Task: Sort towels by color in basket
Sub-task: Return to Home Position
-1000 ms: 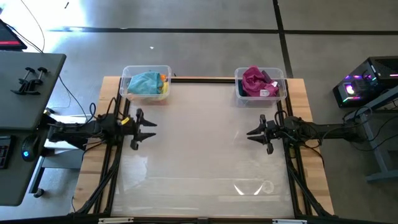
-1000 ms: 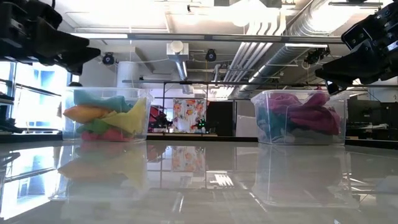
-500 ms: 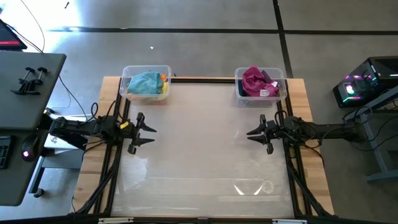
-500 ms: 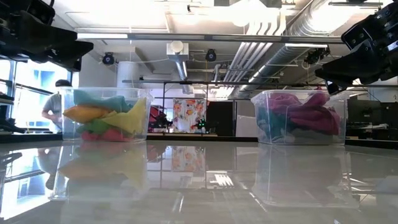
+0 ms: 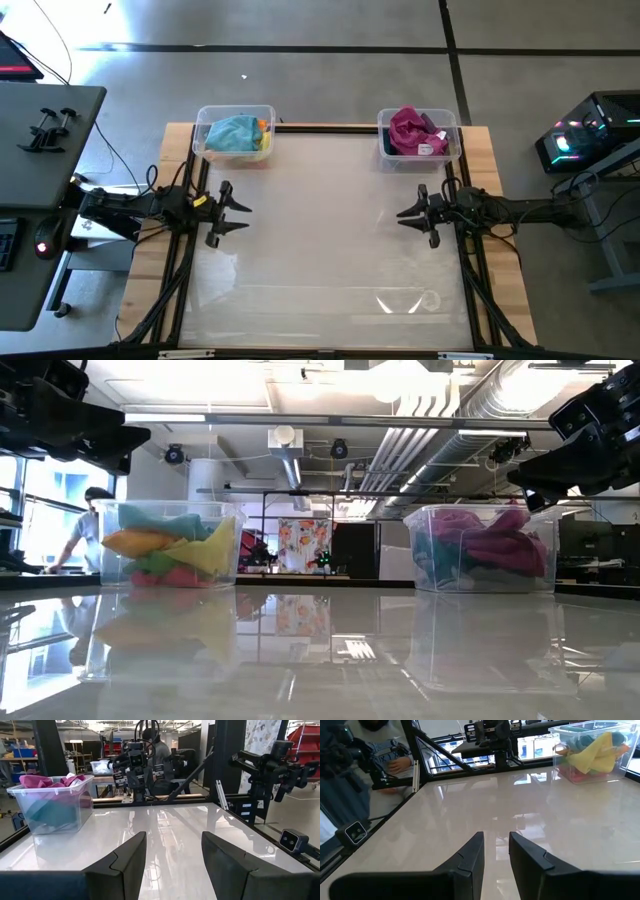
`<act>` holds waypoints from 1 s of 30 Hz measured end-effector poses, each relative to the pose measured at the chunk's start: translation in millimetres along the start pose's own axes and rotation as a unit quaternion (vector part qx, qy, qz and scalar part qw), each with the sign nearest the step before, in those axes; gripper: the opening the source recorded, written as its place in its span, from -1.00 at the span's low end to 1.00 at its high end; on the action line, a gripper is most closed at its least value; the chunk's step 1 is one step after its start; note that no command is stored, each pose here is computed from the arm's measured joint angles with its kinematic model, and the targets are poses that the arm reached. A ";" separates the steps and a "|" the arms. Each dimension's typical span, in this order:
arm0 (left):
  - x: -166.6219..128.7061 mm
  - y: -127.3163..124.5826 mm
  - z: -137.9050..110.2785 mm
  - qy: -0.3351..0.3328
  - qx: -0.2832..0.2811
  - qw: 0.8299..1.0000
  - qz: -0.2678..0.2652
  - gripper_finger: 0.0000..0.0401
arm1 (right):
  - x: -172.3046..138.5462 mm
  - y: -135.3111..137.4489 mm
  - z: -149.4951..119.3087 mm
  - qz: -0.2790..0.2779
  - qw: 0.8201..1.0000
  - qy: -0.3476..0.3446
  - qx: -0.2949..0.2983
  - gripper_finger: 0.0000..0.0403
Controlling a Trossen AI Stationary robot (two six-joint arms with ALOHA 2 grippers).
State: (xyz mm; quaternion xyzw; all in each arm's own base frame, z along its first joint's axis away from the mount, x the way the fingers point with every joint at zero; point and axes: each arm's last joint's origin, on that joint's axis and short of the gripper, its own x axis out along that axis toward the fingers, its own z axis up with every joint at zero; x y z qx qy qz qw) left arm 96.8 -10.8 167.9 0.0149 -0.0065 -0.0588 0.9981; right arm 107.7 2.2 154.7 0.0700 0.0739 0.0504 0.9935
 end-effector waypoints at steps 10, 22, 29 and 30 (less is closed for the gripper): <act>0.0 0.1 0.0 0.000 0.000 1.000 0.000 -0.11 | 0.0 0.0 0.0 -0.001 1.000 0.000 0.000 -0.59; 0.0 0.1 0.0 0.000 0.000 1.000 0.000 -0.11 | 0.0 -0.1 0.0 -0.001 1.000 0.000 0.000 -0.59; 0.0 0.1 0.0 0.000 0.000 1.000 0.000 -0.11 | 0.0 -0.3 0.0 -0.004 1.000 -0.001 0.000 -0.59; 0.0 0.1 0.0 0.000 0.000 1.000 0.000 -0.11 | 0.0 -0.2 0.0 -0.004 1.000 -0.001 0.000 -0.59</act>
